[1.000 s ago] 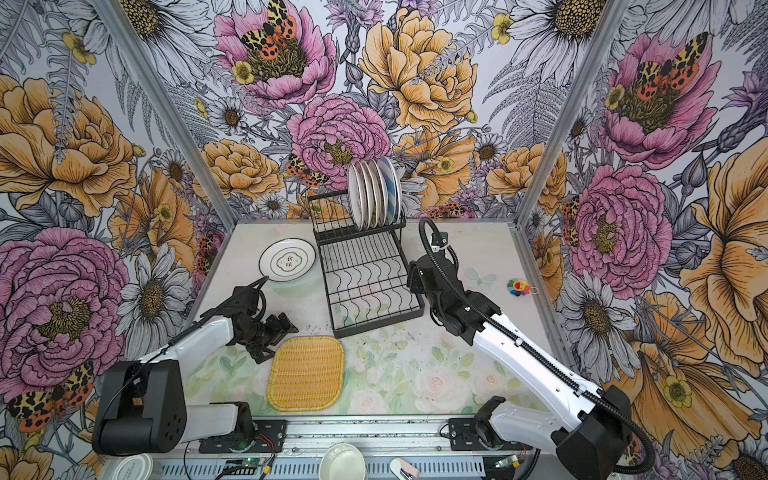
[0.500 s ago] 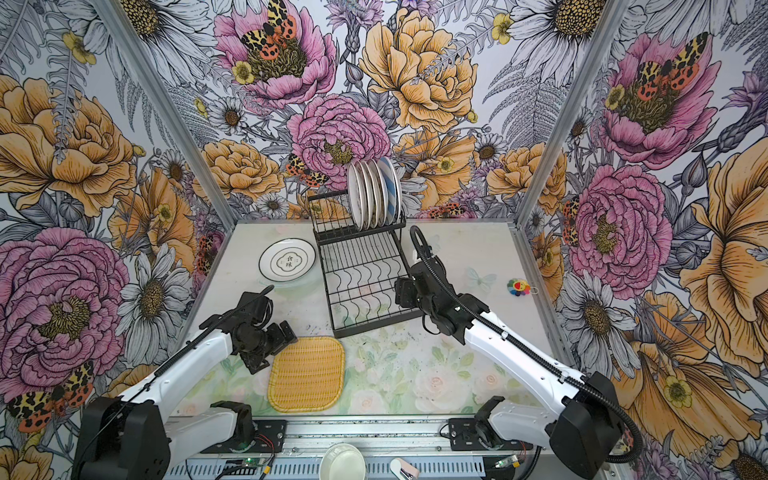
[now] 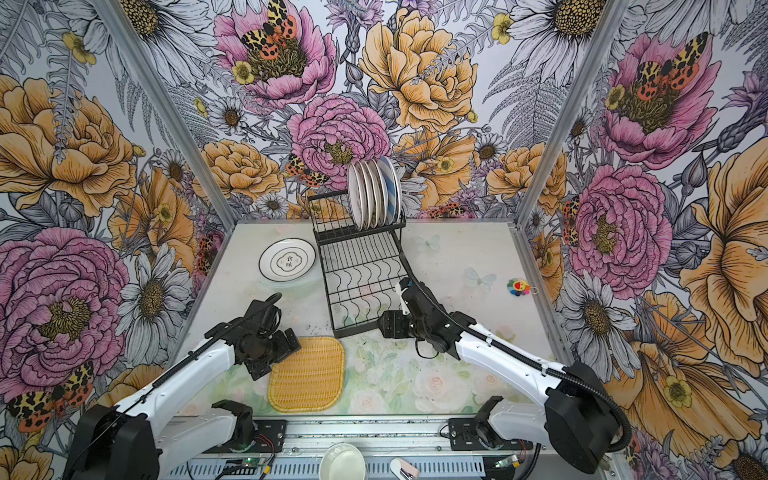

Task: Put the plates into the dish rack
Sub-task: 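Pinch the bamboo tray's edge with the right gripper beside the left gripper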

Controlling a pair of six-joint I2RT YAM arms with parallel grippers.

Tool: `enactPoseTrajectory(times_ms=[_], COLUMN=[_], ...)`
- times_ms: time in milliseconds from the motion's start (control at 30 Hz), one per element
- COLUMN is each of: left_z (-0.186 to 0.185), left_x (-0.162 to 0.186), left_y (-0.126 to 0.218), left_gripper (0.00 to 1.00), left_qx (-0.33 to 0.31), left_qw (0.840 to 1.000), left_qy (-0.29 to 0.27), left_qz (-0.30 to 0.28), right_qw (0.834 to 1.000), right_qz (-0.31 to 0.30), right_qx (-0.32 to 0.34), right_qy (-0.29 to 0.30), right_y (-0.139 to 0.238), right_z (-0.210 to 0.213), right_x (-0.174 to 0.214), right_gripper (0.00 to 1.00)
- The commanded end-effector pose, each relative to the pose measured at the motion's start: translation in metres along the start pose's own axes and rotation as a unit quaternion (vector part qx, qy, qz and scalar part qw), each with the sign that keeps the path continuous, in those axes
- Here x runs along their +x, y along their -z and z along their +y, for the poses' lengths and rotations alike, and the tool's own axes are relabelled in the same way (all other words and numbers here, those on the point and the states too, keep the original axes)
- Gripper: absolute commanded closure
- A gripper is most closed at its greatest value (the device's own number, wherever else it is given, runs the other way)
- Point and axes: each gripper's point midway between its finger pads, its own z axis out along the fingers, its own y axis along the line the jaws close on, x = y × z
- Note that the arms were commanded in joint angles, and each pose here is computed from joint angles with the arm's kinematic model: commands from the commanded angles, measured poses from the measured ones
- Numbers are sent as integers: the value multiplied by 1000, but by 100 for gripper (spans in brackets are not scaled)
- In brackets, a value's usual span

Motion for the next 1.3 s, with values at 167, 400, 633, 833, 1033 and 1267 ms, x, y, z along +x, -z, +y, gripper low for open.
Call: enactPoseTrajectory(times_ms=[167,400,633,833,1033,1267], left_z=[-17,-24,-26,-26,-26,-28], left_x=[12,23,26,30,32,36], left_y=[0,-1,-2,-3,-4,-5], left_gripper=[1,1,2,3,5,7], left_qx=[53,69,65,63,61,64], left_qw=[998,997,997,997,997,996], left_qy=[-3,-14,-28,-38,-44,-55], left_qz=[11,27,31,33,34,38], right_qw=[995,988,980,976,973,971], right_qz=[53,121,170,190,213,221], right_qx=[-87,-96,-105,-103,-90,-84], right_qy=[-12,-15,-2,2,-18,-31], right_y=[-23,-45,-61,-74,-84,-84], right_z=[42,56,75,83,77,71], right_x=[17,54,82,92,103,110], right_gripper=[22,23,23,23,24,24])
